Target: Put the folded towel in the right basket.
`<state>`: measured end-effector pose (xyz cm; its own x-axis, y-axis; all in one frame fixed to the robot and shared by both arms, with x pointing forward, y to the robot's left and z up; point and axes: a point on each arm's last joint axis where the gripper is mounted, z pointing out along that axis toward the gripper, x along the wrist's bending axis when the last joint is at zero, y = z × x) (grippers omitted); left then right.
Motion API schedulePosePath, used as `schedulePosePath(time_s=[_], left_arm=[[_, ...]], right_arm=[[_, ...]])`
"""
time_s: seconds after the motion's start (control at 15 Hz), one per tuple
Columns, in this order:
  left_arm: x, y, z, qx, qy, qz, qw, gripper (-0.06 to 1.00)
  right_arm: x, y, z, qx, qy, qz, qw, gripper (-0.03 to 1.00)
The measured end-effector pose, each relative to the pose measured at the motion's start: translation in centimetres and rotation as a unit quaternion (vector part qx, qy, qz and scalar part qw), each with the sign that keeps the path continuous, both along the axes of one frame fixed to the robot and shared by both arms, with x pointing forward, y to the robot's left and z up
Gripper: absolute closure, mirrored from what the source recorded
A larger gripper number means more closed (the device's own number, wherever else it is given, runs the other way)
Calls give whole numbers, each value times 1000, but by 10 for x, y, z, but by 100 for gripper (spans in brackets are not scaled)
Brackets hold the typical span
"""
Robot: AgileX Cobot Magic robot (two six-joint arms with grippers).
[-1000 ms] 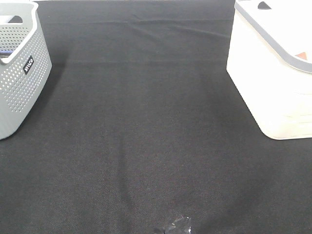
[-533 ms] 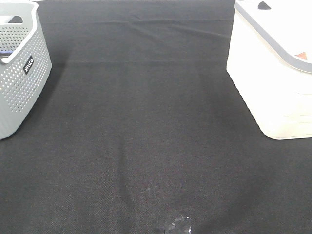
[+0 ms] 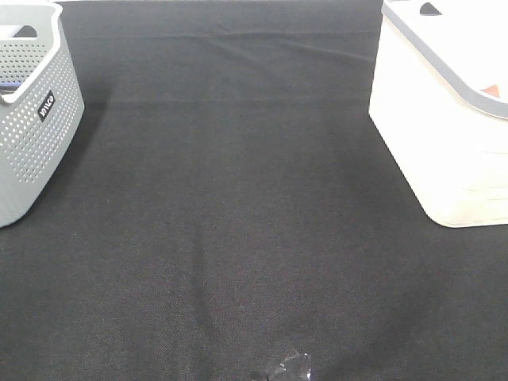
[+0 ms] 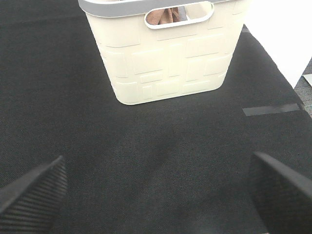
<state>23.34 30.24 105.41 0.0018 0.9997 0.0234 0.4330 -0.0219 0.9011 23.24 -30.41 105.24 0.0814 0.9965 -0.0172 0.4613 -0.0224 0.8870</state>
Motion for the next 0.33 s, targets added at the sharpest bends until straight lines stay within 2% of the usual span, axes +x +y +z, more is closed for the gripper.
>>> schedulePosePath(time_s=[0.33], left_arm=[[0, 0, 0, 0, 0, 0, 1000, -5]], right_arm=[[0, 0, 0, 0, 0, 0, 1000, 0]])
